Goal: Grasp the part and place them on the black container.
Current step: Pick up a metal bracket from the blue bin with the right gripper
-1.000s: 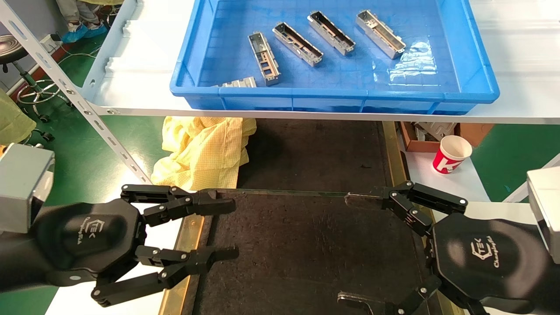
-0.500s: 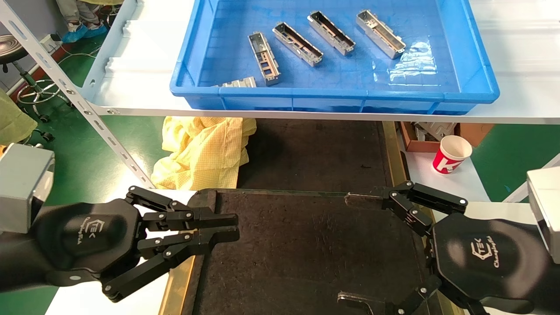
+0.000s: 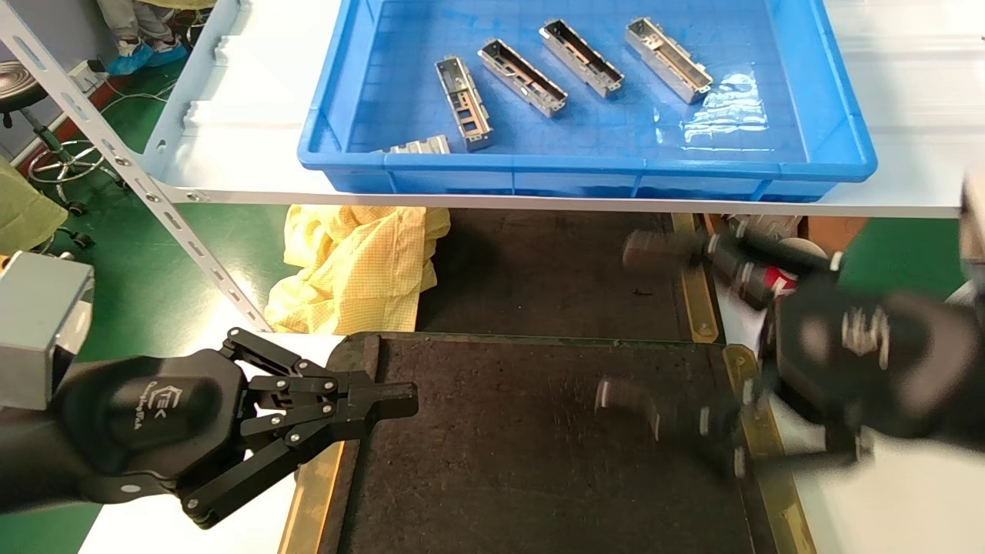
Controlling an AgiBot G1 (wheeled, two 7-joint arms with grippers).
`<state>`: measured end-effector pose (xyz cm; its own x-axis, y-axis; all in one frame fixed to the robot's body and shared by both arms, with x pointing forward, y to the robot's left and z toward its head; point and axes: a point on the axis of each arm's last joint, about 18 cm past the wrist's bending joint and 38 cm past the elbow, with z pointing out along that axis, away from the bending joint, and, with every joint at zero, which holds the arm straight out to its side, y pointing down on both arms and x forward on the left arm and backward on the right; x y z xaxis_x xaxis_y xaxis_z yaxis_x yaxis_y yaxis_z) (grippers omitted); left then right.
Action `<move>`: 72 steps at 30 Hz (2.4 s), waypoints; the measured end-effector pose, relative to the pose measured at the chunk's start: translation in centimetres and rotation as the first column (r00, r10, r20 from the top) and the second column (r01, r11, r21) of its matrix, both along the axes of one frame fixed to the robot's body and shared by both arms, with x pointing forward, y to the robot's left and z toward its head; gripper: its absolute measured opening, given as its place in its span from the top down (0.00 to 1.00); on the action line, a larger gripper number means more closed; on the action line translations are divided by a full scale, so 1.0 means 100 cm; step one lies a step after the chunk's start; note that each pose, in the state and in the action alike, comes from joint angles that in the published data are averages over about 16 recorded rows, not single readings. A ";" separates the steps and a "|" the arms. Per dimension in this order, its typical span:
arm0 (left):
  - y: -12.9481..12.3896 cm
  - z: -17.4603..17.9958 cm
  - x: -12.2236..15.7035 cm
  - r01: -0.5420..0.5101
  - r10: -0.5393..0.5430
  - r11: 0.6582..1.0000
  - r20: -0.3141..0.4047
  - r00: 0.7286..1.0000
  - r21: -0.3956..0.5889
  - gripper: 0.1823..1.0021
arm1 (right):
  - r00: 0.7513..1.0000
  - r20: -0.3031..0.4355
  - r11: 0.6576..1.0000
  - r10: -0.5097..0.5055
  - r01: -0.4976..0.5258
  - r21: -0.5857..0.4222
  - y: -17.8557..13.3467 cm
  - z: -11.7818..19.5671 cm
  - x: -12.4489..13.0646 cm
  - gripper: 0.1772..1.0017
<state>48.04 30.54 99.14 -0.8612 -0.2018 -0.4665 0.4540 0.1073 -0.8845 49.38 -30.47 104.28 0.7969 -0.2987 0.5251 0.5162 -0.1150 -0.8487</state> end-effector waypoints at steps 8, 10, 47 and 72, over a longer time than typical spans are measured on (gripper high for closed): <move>0.000 0.000 0.000 0.000 0.000 1.000 0.000 1.000 0.000 0.99 | 0.990 0.055 0.991 -0.130 0.127 0.045 -0.002 0.052 0.032 0.00; 0.000 0.000 0.000 0.000 0.000 1.000 0.000 1.000 0.000 0.99 | 0.984 0.065 0.985 -0.164 0.160 0.057 -0.003 0.065 0.041 0.00; 0.000 0.000 0.000 0.000 0.000 1.000 0.000 1.000 0.000 0.99 | 0.729 0.025 0.728 -0.684 0.680 0.089 -0.021 0.158 0.200 0.00; 0.000 0.000 0.000 0.000 0.000 1.000 0.000 1.000 0.000 0.99 | 0.723 -0.003 0.721 -0.690 0.689 0.073 -0.009 0.139 0.216 0.09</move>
